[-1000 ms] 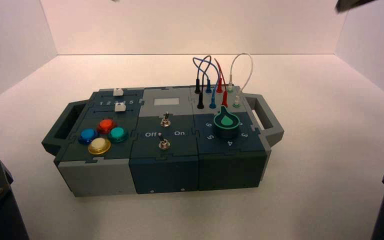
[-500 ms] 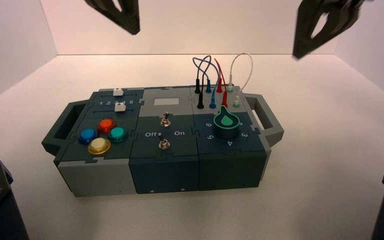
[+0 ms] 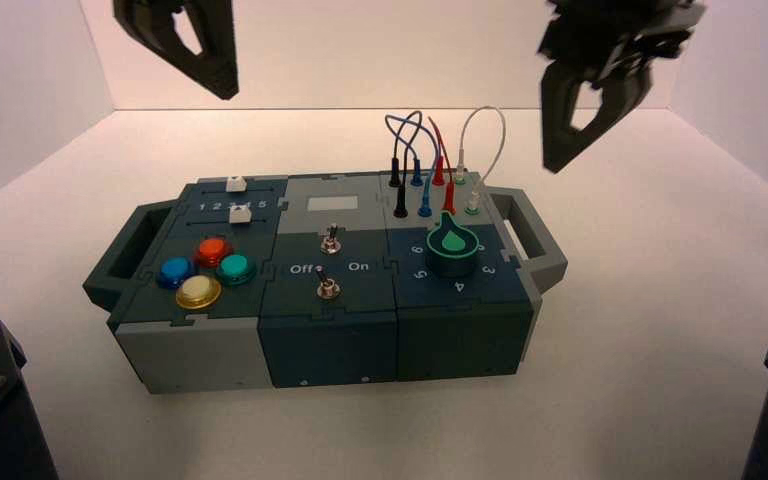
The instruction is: Turn the knob to position 5.
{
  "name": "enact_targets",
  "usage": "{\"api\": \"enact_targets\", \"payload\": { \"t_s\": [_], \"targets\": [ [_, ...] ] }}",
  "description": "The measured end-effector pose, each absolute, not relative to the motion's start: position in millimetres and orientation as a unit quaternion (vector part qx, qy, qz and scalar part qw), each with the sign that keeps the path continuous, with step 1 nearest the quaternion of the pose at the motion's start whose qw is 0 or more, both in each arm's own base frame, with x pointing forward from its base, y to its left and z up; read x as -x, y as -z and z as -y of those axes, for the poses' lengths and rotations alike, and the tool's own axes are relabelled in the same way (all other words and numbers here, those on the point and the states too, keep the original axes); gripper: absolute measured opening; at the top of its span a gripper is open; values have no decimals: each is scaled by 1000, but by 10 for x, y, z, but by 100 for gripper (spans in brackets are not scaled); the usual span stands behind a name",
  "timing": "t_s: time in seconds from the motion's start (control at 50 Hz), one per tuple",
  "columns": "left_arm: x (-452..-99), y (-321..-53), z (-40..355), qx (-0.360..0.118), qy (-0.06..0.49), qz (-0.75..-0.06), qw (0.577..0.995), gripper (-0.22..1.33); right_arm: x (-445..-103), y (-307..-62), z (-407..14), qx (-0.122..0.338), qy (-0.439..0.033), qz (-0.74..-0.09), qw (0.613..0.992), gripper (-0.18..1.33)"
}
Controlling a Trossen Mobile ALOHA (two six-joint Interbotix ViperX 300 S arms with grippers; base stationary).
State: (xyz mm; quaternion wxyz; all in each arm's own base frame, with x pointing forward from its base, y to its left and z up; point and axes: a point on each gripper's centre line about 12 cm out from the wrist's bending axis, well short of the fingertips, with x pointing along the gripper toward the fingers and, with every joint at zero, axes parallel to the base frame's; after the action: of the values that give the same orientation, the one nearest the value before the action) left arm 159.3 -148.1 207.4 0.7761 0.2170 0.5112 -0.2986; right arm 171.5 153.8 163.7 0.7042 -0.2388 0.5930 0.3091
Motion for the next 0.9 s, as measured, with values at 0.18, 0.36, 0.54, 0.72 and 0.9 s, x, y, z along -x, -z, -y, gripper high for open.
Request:
{"api": "enact_targets", "payload": {
  "t_s": [0.18,0.36,0.54,0.72,0.9],
  "targets": [
    [-1581,-2074,1437,-220,296,-509,778,-16,-1743,-1522,-1608,265,-319,-597,687,-14],
    [-1597,-2041,1422,-239,293,-513,770,-16,-1785,-1478,-1717,295,-334,-588,675,-14],
    [-1637,-2050,1419,-255,289,-509,770,-16,-1837,-1403,-1777,317,-345,-589,659,-14],
    [-1659,-2058,1421,-265,288,-507,768,-16,-1847,-1315,-1847,339,-360,-590,638,-14],
    [-1669,-2046,1421,-274,289,-509,763,-16,-1894,-1195,-1905,355,-367,-598,618,-14]
  ]
}}
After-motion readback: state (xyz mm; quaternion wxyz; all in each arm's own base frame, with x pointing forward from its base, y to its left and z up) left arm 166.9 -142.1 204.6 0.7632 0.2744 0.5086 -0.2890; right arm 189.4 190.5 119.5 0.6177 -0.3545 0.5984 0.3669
